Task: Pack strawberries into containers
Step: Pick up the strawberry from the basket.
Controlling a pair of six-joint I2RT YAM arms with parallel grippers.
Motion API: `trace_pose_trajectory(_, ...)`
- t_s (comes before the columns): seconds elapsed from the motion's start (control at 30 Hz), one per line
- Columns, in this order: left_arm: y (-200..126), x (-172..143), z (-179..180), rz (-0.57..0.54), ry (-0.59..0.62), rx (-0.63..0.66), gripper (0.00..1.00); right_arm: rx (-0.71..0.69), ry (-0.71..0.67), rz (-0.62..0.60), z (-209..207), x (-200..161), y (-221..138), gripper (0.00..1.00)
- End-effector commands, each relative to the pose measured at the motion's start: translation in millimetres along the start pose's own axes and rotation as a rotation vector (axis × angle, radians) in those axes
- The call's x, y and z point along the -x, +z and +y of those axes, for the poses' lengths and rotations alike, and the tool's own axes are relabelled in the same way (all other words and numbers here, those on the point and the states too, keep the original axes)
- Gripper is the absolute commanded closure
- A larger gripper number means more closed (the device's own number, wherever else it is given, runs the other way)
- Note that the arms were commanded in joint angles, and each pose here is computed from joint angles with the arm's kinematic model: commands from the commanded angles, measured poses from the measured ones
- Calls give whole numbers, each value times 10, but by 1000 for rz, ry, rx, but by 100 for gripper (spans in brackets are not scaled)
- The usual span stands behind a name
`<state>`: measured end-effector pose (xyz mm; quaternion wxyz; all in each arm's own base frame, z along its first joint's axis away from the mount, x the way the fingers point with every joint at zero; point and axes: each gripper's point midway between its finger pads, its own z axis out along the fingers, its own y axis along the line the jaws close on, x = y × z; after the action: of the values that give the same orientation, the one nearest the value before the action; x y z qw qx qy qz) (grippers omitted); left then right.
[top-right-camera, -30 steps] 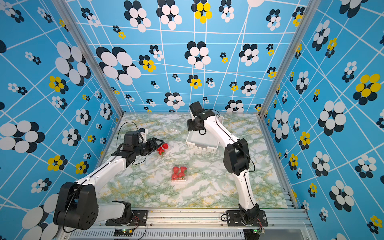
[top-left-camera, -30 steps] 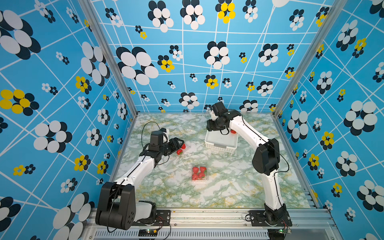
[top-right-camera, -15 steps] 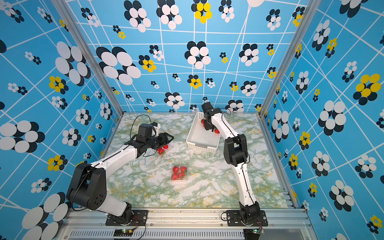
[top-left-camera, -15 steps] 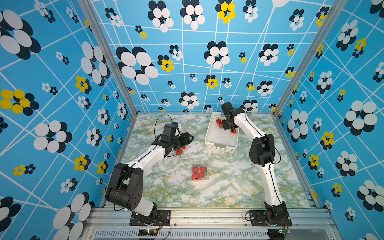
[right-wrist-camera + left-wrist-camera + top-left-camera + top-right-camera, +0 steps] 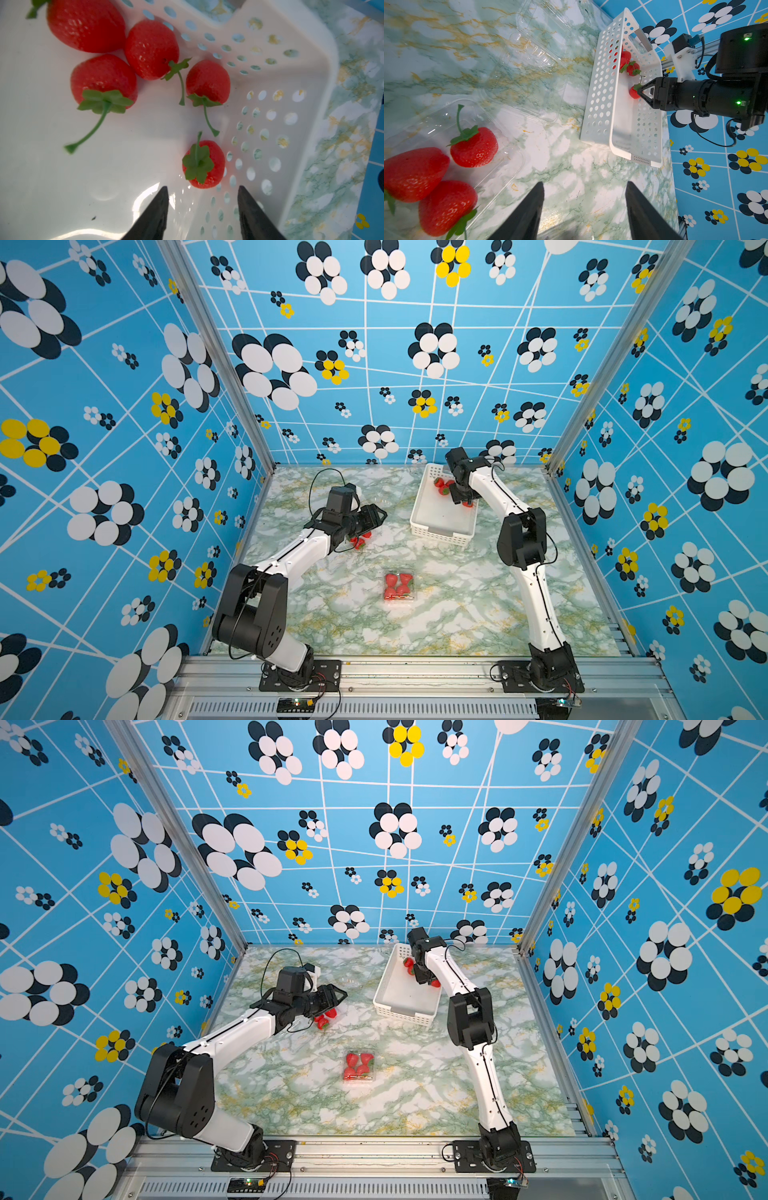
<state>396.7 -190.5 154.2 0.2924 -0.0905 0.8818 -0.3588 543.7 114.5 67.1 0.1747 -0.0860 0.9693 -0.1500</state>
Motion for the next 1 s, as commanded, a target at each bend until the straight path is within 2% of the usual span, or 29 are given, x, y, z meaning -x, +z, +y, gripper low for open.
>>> trace_pose_trajectory(0.0,3,33,-11,-5,6,11,36,7,-7,35,0,-50,134,45)
trace_pose_trajectory(0.43,23,44,30,-1,-3,16,36,35,-7,9,87,45,277,45)
trace_pose_trajectory(0.63,36,40,48,3,-5,20,37,129,2,-13,257,110,283,38)
trace_pose_trajectory(0.97,19,67,60,-1,-8,26,37,186,11,-26,379,148,382,36)
